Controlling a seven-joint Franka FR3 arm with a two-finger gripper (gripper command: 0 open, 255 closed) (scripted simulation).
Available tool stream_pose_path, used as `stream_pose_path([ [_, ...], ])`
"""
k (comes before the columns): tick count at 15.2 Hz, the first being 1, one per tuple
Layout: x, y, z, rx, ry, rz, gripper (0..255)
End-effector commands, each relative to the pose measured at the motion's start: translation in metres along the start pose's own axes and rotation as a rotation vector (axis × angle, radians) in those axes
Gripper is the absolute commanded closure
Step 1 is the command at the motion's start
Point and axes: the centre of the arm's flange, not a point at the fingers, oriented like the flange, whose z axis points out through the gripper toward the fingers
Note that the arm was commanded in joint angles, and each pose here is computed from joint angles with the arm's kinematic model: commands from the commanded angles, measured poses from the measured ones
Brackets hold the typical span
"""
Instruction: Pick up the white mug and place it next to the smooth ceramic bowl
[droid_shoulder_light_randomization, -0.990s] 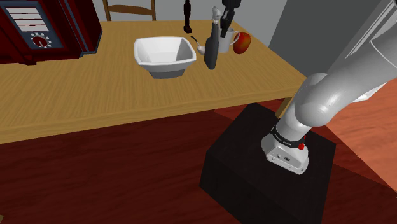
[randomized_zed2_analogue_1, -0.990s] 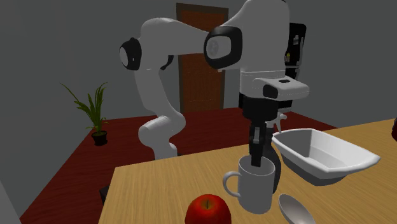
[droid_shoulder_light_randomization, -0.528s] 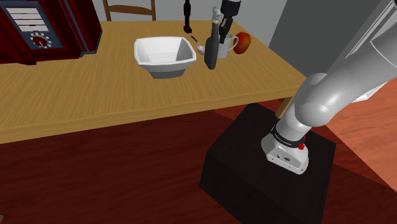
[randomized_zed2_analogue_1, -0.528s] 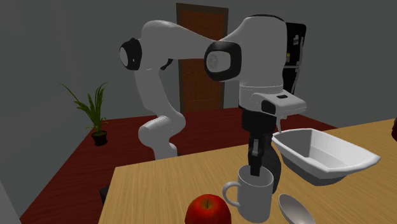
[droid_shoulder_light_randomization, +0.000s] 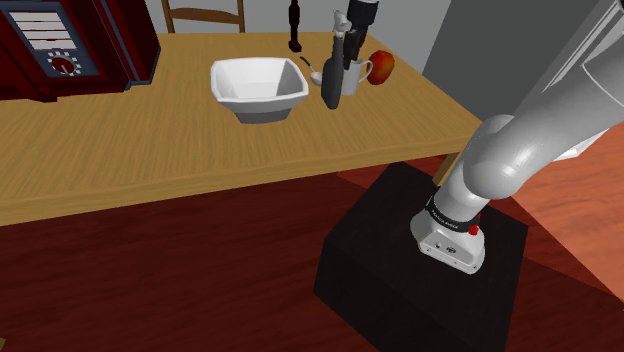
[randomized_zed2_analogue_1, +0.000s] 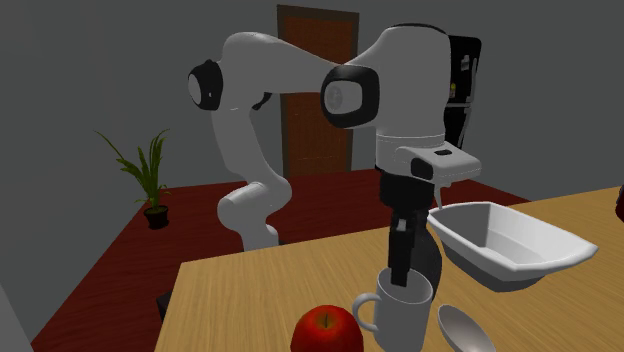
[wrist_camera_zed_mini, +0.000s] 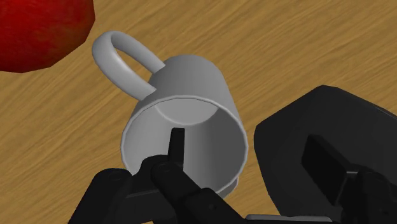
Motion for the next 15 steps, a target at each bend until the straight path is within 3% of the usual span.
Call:
stream_pose_path([
  [1,0.000,0.000,0.000,0.000,0.000,0.000,0],
  [3,0.000,0.000,0.000,0.000,0.000,0.000,0],
  [7,0.000,0.000,-0.050,0.000,0.000,0.000,0],
  [15,0.000,0.000,-0.050,0.000,0.000,0.000,0],
])
